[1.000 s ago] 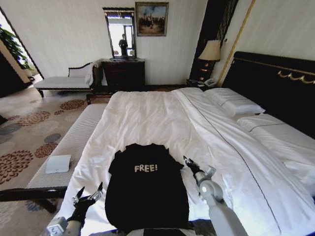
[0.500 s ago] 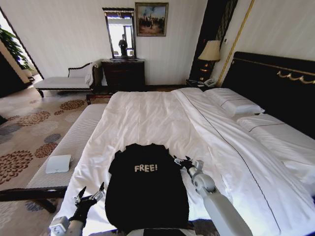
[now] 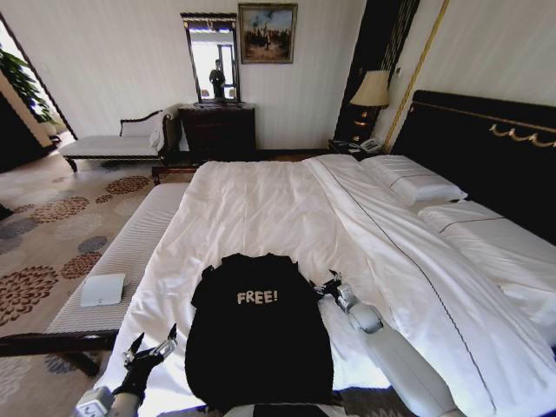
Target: Fold the clothes on the bed.
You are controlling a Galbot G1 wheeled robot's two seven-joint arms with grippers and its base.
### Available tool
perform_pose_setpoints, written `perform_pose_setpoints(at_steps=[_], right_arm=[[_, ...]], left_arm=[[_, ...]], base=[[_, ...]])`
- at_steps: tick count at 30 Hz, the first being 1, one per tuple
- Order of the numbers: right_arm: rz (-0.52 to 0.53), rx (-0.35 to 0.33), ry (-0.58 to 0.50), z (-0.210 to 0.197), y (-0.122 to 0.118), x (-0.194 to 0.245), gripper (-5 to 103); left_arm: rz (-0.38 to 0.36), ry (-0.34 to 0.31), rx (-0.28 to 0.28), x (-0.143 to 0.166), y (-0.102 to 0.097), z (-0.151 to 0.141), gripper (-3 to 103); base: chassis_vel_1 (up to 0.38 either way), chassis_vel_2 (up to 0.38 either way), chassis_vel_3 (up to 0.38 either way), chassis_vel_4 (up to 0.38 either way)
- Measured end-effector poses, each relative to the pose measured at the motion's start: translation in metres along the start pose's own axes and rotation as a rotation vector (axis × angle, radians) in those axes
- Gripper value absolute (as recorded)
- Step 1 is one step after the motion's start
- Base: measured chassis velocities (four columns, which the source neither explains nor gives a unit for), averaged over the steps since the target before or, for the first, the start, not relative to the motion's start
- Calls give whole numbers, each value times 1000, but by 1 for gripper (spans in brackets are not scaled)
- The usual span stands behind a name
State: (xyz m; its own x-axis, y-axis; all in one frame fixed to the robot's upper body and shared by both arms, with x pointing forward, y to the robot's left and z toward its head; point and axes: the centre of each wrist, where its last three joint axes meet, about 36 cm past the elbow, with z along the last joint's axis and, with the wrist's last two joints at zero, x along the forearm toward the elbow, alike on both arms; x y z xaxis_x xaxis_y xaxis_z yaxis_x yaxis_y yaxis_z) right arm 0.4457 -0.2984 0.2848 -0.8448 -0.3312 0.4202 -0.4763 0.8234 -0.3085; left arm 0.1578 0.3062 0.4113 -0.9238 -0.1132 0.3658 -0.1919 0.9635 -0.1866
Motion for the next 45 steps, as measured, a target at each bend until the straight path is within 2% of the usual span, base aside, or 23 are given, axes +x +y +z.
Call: perform_pose_setpoints(at_steps=[4,11,12,17,19,22,24,27,30,32,33,34,35,37,38,39,40,42,45], right_arm=[[-48,33,-51,-2,11,-5,100],[-62,-23,-159,-31,42,-13,100],[-62,-23,-159,-31,42,-13,100],[-81,3,-236,-44,75,-16,100],[-90,10,-239,-45,80,-15,100],[-139,36,-235,-39,106,-10,100],[-153,38,-230,-36,114,-8,100],[-183,31,-219,-30,131,-1,100],[-190,14,-225,-30,136,6,100],[-180,-45,-238,-41,132,16,100],[-167,-101,-239,-51,128,22,100],[-167,-101,-239,-51,128,22,100],[-157,-151,-236,-58,124,25,100],[-123,-324,-226,-78,110,31,100],[-104,-385,-218,-84,101,30,100],[-104,-385,-218,-84,101,30,100],[-78,-440,-207,-89,91,26,100],[-14,-499,-160,-91,71,12,100],[29,-479,-129,-85,58,-4,100]], left_arm=[[-4,-6,-1,1,1,-3,100],[-15,-8,7,3,6,-4,100],[-15,-8,7,3,6,-4,100],[-19,-8,15,4,6,-2,100],[-20,-8,15,4,6,-2,100],[-22,-7,16,5,7,-1,100],[-22,-7,17,5,7,0,100],[-23,-7,18,5,8,0,100],[-24,-7,20,5,8,0,100],[-25,-6,21,4,9,1,100],[-25,-5,22,4,10,2,100],[-25,-5,22,4,10,2,100],[-25,-4,23,4,9,3,100],[-22,-3,25,3,9,4,100],[-21,-3,25,3,8,4,100],[-21,-3,25,3,8,4,100],[-20,-3,26,3,8,4,100],[-19,-3,26,3,8,4,100],[-18,-5,25,3,9,4,100]], base=[[0,0,0,0],[0,0,0,0],[0,0,0,0],[0,0,0,0],[0,0,0,0],[0,0,0,0],[0,0,0,0],[0,0,0,0],[0,0,0,0],[0,0,0,0],[0,0,0,0],[0,0,0,0],[0,0,0,0],[0,0,0,0],[0,0,0,0],[0,0,0,0],[0,0,0,0],[0,0,0,0],[0,0,0,0]])
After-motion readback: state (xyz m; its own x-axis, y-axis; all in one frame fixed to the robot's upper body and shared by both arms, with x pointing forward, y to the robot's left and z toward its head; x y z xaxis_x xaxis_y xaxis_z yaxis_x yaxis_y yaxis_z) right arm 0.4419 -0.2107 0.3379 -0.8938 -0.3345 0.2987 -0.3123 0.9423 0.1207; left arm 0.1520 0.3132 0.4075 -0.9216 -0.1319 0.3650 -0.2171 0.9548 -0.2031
